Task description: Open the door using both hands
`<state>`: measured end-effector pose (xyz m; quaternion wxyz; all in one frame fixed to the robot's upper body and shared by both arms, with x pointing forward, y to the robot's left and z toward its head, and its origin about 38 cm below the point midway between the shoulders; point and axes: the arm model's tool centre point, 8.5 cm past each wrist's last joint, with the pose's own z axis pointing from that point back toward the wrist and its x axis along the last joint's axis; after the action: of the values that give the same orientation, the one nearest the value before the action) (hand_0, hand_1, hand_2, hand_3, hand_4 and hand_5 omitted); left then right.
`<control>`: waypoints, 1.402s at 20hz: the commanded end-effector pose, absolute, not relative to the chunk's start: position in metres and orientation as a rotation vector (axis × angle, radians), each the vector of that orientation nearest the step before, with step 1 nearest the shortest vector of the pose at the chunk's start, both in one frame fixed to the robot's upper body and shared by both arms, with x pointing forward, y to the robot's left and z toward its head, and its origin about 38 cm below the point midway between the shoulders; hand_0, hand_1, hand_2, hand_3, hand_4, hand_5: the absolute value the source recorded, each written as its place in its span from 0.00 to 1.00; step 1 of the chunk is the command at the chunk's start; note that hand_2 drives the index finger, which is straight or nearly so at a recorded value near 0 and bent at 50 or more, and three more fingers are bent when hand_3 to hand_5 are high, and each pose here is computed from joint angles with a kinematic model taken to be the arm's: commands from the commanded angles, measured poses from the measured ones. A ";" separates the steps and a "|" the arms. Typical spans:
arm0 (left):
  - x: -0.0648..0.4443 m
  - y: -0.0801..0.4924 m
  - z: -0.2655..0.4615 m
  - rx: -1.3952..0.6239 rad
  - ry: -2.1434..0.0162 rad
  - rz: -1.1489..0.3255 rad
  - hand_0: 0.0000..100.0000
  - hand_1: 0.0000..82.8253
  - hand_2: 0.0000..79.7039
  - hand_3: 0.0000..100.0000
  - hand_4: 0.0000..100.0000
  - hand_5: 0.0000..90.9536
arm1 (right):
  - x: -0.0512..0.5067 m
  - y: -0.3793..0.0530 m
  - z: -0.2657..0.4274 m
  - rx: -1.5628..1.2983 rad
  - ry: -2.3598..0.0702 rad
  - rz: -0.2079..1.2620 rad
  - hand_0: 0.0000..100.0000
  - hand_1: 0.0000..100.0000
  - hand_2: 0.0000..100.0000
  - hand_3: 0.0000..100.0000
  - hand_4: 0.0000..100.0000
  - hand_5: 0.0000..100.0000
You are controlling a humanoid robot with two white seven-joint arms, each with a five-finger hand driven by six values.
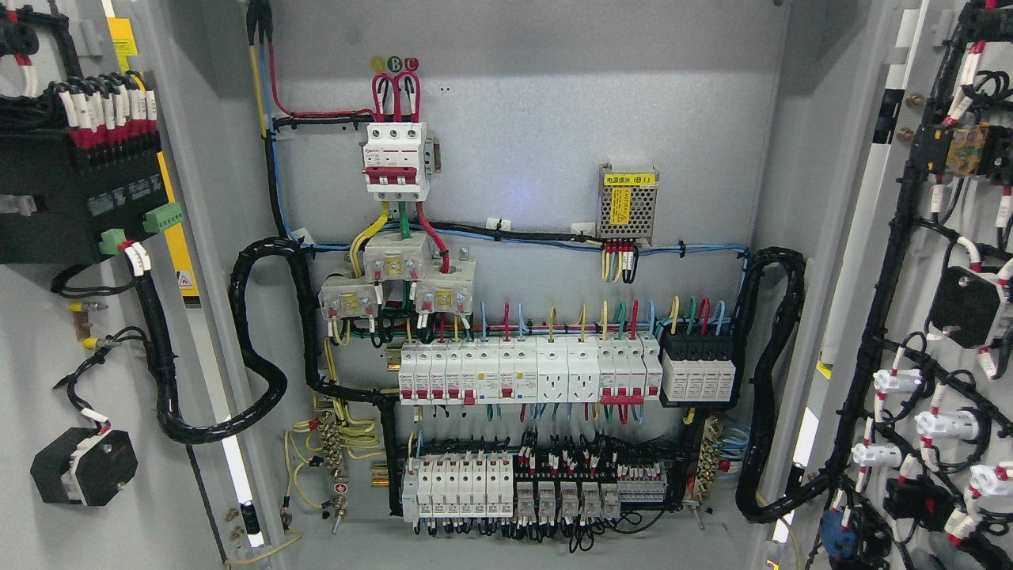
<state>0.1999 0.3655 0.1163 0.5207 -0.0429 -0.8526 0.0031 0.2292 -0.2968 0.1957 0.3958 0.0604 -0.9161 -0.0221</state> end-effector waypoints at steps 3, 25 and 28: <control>0.199 0.426 0.095 -0.059 -1.948 0.066 0.12 0.67 0.00 0.00 0.00 0.00 | 0.224 -0.321 0.205 0.067 -2.356 -0.031 0.00 0.50 0.04 0.00 0.00 0.00; 0.222 0.488 0.098 -0.114 -1.897 0.124 0.12 0.67 0.00 0.00 0.00 0.00 | 0.218 -0.349 0.212 0.104 -2.347 -0.026 0.00 0.50 0.04 0.00 0.00 0.00; 0.229 0.494 0.106 -0.107 -1.907 0.098 0.12 0.67 0.00 0.00 0.00 0.00 | 0.218 -0.353 0.212 0.129 -2.344 -0.063 0.00 0.50 0.04 0.00 0.00 0.00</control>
<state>0.2236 0.4640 0.0973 0.5697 -0.0690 -0.8173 0.0509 0.2170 -0.3422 0.2067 0.3856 0.0457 -0.9212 -0.0246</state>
